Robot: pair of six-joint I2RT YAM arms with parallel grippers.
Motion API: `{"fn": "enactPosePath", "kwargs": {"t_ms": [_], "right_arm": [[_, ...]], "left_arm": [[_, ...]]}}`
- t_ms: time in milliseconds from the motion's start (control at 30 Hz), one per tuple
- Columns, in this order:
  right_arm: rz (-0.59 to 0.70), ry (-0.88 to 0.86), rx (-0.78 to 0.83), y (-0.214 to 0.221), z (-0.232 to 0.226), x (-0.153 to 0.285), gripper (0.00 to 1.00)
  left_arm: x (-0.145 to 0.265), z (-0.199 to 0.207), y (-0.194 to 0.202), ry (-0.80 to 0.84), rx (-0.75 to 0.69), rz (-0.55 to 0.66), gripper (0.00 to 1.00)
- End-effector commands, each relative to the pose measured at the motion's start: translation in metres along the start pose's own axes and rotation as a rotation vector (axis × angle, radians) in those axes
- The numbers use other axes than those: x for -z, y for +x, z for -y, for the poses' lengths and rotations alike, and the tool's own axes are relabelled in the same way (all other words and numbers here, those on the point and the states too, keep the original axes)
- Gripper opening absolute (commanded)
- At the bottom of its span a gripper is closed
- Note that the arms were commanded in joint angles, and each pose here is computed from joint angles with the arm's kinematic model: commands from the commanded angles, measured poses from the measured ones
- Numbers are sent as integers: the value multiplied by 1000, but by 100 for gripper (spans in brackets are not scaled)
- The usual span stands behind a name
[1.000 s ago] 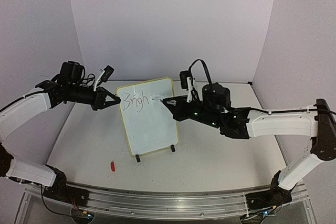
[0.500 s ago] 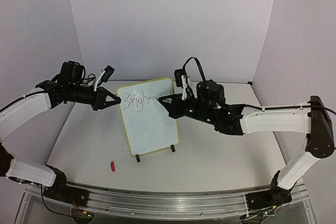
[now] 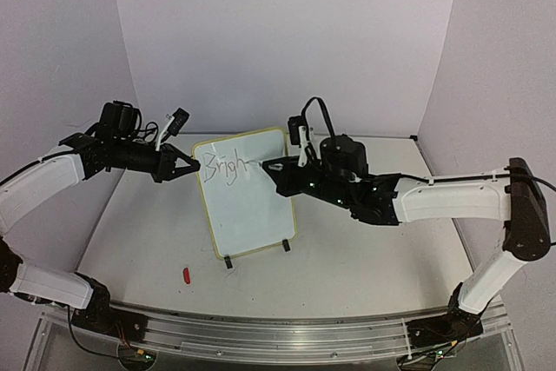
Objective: Write a sentence on the whiteboard
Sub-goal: Write on the whiteboard at the center of the board.
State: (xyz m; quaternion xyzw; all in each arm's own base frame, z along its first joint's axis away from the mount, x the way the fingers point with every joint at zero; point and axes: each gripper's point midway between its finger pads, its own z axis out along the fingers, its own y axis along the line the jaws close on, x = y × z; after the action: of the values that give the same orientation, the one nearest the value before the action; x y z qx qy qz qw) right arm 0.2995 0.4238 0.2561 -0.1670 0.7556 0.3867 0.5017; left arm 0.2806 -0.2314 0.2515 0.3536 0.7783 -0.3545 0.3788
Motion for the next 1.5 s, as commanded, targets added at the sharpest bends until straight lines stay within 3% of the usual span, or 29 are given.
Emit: {"fn": "enactPosePath", "kwargs": {"t_ms": [0,233,633,1467], "right_arm": [[89,104,-18,-23,19,14,0],[89,87,-13,-25,16,19,0],[120,-95,12,-43,-21,28,0],[75,47,22,-17,10,3,0]], "left_arm": [[-12,-9,33,-42,7,-124,0],[-12,-9,33,-42,7,-126,0],[-11,-9,33,-44,7,-124,0],[-11,-8,33,-43,1,-124,0]]}}
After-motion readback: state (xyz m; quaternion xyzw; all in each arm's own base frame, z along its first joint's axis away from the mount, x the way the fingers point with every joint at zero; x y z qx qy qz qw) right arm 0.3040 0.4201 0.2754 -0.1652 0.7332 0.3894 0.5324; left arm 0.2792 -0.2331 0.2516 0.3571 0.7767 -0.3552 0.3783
